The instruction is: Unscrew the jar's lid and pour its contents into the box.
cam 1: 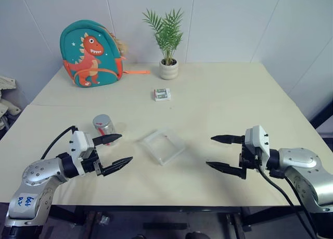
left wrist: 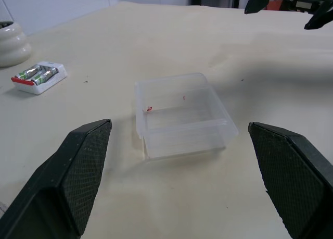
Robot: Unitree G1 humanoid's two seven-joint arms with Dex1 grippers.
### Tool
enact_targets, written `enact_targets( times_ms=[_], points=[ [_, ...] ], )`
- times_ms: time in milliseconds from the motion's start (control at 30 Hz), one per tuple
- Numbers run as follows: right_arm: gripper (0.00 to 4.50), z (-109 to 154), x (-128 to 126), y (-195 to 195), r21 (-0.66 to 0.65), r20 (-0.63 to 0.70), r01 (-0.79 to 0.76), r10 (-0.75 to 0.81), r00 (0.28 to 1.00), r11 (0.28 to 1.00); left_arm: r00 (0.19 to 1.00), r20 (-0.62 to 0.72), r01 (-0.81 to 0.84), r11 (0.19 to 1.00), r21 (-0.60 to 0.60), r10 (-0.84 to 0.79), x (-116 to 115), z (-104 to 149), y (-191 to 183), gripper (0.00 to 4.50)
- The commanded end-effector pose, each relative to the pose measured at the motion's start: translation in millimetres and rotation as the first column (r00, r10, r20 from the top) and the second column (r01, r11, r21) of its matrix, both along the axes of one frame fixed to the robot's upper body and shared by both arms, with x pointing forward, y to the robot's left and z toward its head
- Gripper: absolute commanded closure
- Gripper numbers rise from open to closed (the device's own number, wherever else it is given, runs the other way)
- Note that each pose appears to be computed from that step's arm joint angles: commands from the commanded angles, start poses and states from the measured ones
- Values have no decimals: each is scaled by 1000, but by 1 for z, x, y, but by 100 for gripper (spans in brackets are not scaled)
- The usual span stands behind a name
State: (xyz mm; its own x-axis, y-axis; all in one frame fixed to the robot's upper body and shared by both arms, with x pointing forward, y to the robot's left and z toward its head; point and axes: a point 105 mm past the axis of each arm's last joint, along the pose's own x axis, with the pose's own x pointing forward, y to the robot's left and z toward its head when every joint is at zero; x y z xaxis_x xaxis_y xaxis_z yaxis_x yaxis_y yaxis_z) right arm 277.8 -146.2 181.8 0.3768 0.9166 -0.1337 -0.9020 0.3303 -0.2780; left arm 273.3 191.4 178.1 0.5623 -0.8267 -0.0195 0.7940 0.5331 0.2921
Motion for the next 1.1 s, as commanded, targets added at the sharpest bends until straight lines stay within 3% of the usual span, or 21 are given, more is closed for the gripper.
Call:
enact_targets(
  times_ms=[33, 300, 467, 633, 900, 1100],
  points=[
    [0, 5, 1, 6, 16, 36, -25, 24, 999, 1000, 998, 63, -19, 1000, 16, 18, -5, 9, -1, 1],
    [0, 17, 15, 36, 105, 55, -128, 123, 991, 986, 953, 68, -292, 954, -71, 296, -25, -6, 22, 1],
    [0, 34, 19, 62, 156, 103, -200, 186, 977, 967, 814, 44, -558, 801, -216, 579, -30, -14, 49, 1],
    [0, 45, 15, 80, 189, 134, -237, 214, 968, 953, 650, 25, -725, 629, -280, 760, -6, -25, 70, 1],
    [0, 56, 10, 86, 197, 154, -246, 218, 964, 949, 694, 26, -683, 668, -295, 720, 39, -27, 48, 1],
    [0, 62, 7, 86, 197, 161, -249, 220, 962, 948, 700, 16, -678, 671, -300, 714, 50, -32, 37, 1]
  ],
)
